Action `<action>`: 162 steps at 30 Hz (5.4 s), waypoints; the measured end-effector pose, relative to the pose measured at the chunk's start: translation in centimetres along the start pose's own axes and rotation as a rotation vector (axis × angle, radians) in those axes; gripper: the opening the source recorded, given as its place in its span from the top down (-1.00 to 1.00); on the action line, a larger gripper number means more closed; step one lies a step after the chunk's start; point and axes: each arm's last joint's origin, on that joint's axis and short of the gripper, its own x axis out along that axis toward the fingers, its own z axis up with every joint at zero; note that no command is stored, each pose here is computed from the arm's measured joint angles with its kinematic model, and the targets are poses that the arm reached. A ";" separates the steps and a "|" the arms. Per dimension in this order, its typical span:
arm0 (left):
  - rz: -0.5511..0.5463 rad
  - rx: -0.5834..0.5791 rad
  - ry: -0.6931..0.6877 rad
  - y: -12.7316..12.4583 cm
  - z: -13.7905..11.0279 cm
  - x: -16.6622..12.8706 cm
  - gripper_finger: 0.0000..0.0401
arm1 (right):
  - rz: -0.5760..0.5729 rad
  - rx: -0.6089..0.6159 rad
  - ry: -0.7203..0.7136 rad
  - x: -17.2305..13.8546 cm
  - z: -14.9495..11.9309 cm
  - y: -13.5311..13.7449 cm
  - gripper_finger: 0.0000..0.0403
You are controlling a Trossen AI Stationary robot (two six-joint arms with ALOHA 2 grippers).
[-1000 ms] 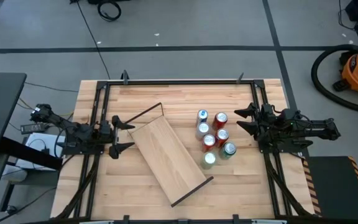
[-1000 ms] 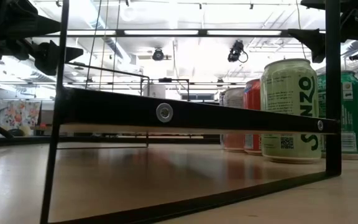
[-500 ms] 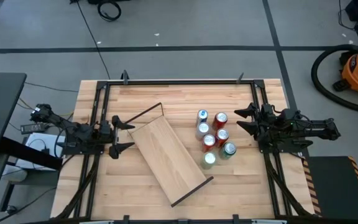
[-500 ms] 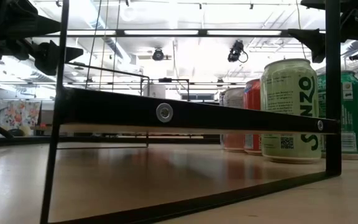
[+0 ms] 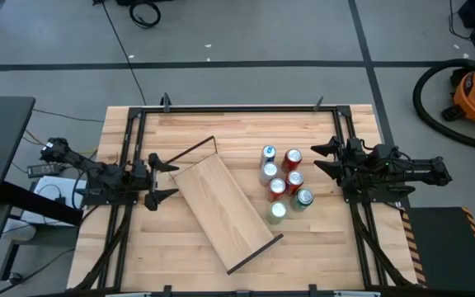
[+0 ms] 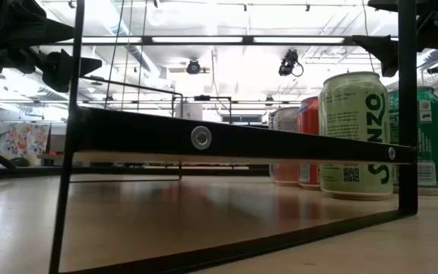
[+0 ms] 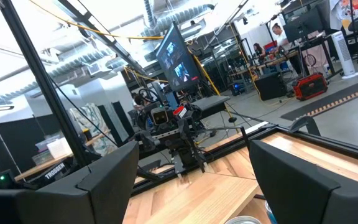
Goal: Place canned beverage on shelf
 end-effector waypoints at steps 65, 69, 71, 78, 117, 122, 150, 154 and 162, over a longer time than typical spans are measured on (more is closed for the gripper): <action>0.056 -0.047 -0.301 -0.1 5.3 -0.3 -0.93 | -0.015 -0.060 -0.069 0.0 0.6 0.1 -0.58; 0.103 0.003 -0.232 -0.5 7.2 0.8 -0.93 | -0.042 -0.087 -0.064 0.1 0.5 0.0 -0.58; 0.138 0.026 -0.184 -0.6 8.1 1.6 -0.93 | -0.060 -0.098 -0.048 0.3 0.3 -0.1 -0.58; 0.225 0.079 0.032 -0.6 10.0 5.7 -0.93 | -0.143 -0.143 0.028 1.5 -0.6 -0.4 -0.58; 0.219 0.173 0.489 5.2 10.9 26.2 -0.93 | -0.262 -0.333 0.165 3.2 -2.8 0.0 -0.58; 0.194 0.156 0.515 6.1 10.0 28.3 -0.93 | -0.255 -0.339 0.166 3.1 -2.9 0.3 -0.58; 0.197 0.237 0.304 7.0 9.6 31.6 -0.93 | -0.270 -0.329 0.165 3.1 -3.2 0.7 -0.58; 0.162 0.239 0.281 7.4 7.6 32.9 -0.93 | -0.269 -0.331 0.168 3.1 -3.3 0.8 -0.58; 0.084 0.201 0.271 8.7 4.8 34.1 -0.93 | -0.247 -0.339 0.170 3.1 -3.3 1.1 -0.58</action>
